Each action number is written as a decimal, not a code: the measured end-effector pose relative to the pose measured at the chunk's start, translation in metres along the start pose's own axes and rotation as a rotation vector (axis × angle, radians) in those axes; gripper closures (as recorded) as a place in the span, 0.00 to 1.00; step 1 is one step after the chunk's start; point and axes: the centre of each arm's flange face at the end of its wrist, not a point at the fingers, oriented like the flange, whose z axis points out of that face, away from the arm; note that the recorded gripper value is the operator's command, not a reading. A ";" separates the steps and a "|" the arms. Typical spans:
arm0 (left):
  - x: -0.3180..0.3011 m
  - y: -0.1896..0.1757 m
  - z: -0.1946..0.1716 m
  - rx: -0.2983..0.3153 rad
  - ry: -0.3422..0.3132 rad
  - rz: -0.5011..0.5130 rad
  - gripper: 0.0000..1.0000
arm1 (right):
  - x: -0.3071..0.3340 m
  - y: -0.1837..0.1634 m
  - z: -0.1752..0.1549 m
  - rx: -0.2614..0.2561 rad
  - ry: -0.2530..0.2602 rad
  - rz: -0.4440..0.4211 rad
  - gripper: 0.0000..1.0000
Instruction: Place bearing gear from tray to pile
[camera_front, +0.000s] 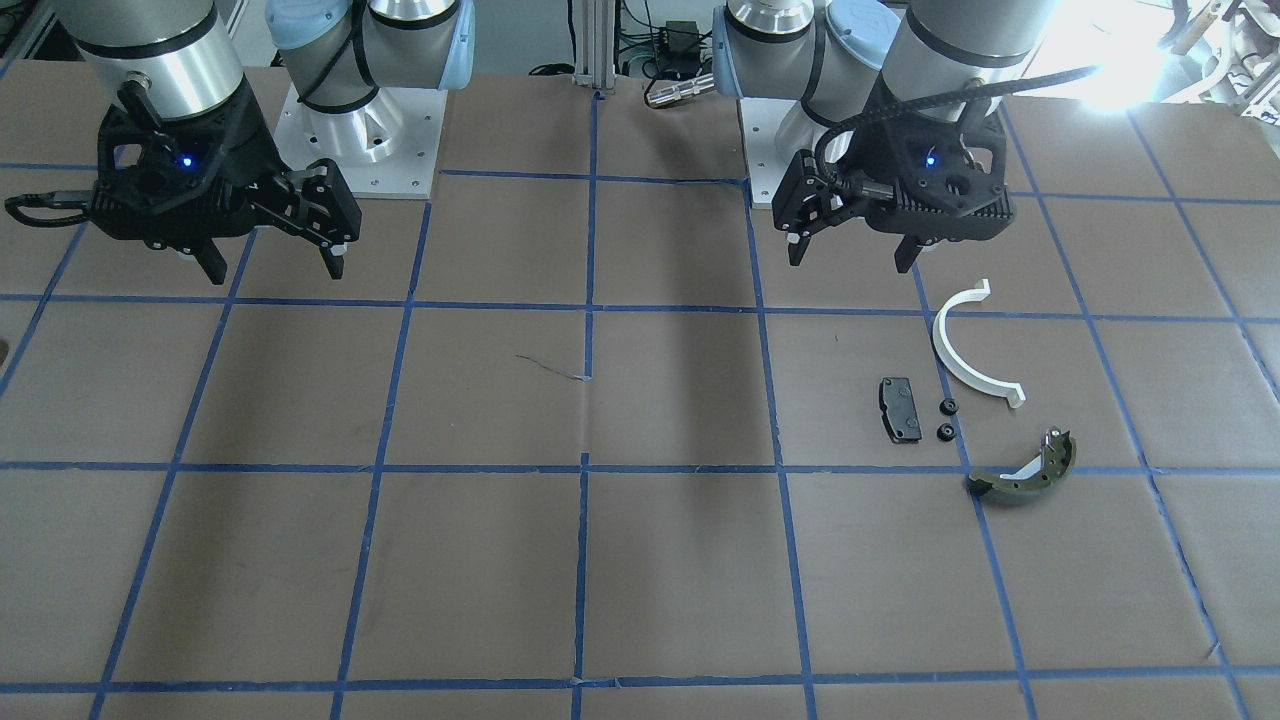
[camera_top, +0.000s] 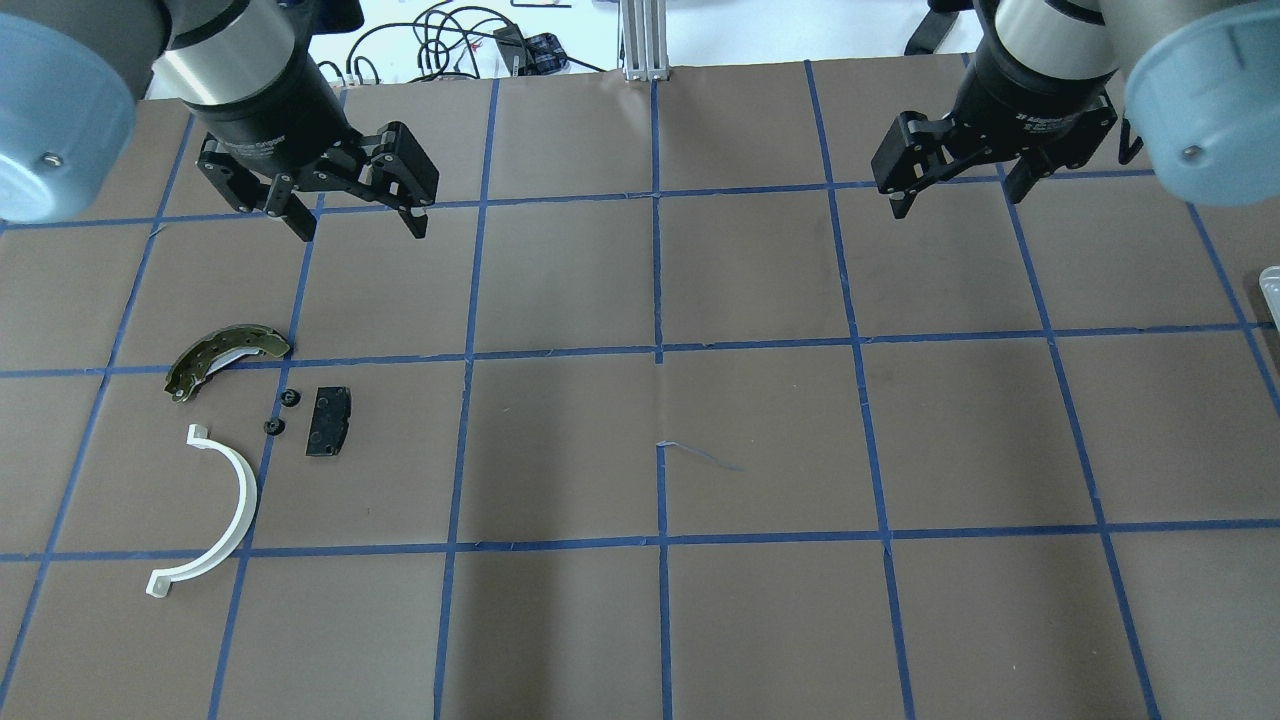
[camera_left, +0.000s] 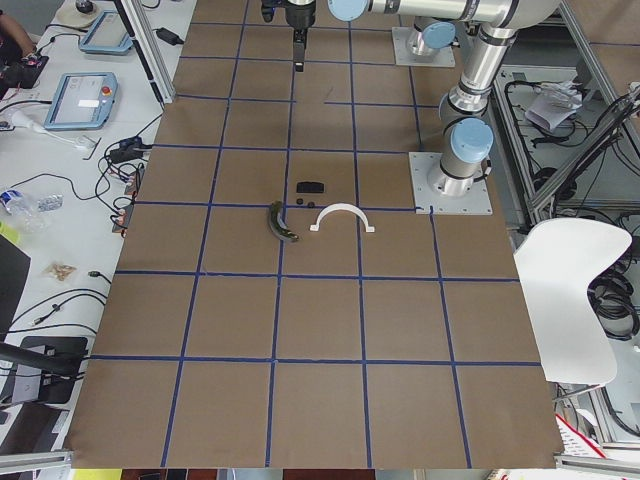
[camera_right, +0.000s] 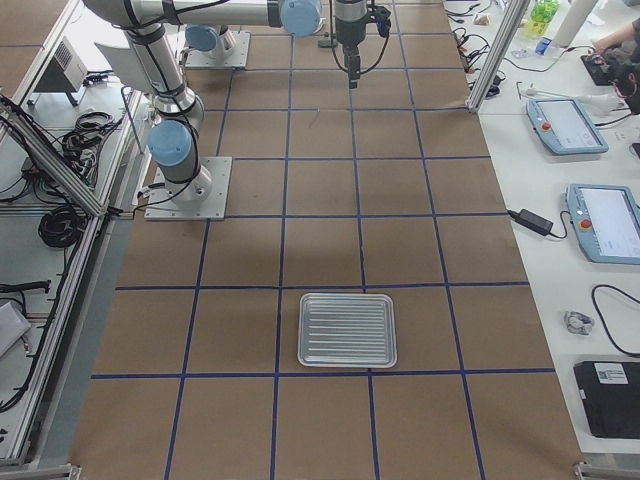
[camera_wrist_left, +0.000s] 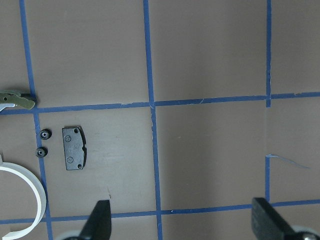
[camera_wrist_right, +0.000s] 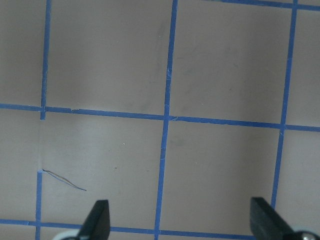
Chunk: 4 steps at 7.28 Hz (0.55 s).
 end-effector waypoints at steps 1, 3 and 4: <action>0.000 0.000 0.000 0.000 0.000 0.000 0.00 | 0.000 -0.001 0.000 0.003 0.000 0.000 0.00; 0.000 0.000 0.000 0.001 0.000 0.000 0.00 | 0.001 -0.001 0.000 0.003 0.002 0.002 0.00; 0.000 0.000 -0.001 0.001 0.000 0.000 0.00 | 0.001 -0.001 0.000 0.001 0.002 0.003 0.00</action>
